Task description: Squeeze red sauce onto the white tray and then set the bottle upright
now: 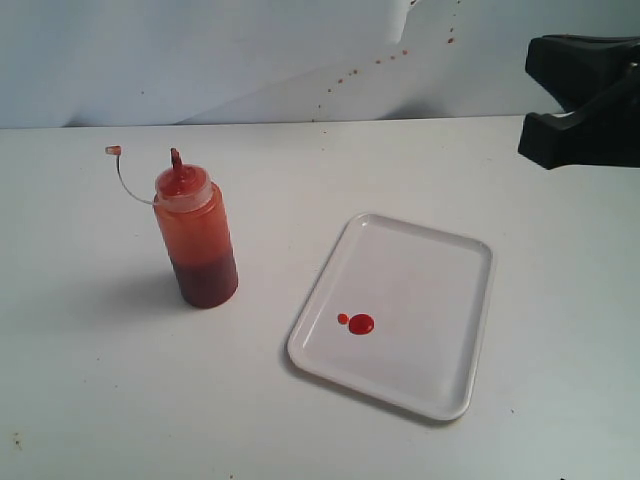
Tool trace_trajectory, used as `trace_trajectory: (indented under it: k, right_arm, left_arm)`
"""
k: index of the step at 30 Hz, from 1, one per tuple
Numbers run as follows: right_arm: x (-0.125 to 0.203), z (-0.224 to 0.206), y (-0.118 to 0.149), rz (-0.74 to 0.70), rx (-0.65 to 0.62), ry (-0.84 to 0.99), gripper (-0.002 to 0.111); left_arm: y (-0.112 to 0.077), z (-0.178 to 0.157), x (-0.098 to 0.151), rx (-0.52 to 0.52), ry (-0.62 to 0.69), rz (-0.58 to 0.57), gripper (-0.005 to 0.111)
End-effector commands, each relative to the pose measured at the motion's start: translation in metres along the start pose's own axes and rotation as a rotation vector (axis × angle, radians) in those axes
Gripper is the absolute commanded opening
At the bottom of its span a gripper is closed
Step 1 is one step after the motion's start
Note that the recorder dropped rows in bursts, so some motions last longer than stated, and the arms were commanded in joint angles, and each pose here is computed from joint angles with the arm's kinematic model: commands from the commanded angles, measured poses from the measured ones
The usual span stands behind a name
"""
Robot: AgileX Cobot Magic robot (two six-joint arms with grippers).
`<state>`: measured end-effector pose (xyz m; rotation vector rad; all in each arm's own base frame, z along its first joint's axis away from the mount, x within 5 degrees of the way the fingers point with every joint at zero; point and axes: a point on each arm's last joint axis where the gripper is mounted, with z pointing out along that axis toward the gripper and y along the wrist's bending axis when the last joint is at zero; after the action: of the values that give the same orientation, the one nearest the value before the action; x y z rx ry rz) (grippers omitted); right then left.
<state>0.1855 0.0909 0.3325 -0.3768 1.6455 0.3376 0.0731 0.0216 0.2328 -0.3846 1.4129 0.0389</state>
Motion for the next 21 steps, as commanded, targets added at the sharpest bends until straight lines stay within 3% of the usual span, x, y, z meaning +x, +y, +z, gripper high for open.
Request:
trace_trajectory:
  k: [1,9,14,21]
  right_arm:
    - [0.001,0.000,-0.002,0.002,0.009,-0.005,0.000]
    - [0.001,0.000,-0.002,0.002,0.009,-0.005,0.000]
    - [0.001,0.000,-0.002,0.002,0.009,-0.005,0.000]
    - [0.001,0.000,-0.002,0.002,0.009,-0.005,0.000]
  left_arm:
    - [0.003,-0.001,0.011,-0.028,0.117,0.124,0.000]
    - [0.008,-0.004,0.031,-0.033,0.223,0.243,0.000]
    - [0.011,-0.006,0.038,-0.049,0.300,0.256,0.000]
    - [0.011,-0.006,0.038,-0.050,0.302,0.253,0.000]
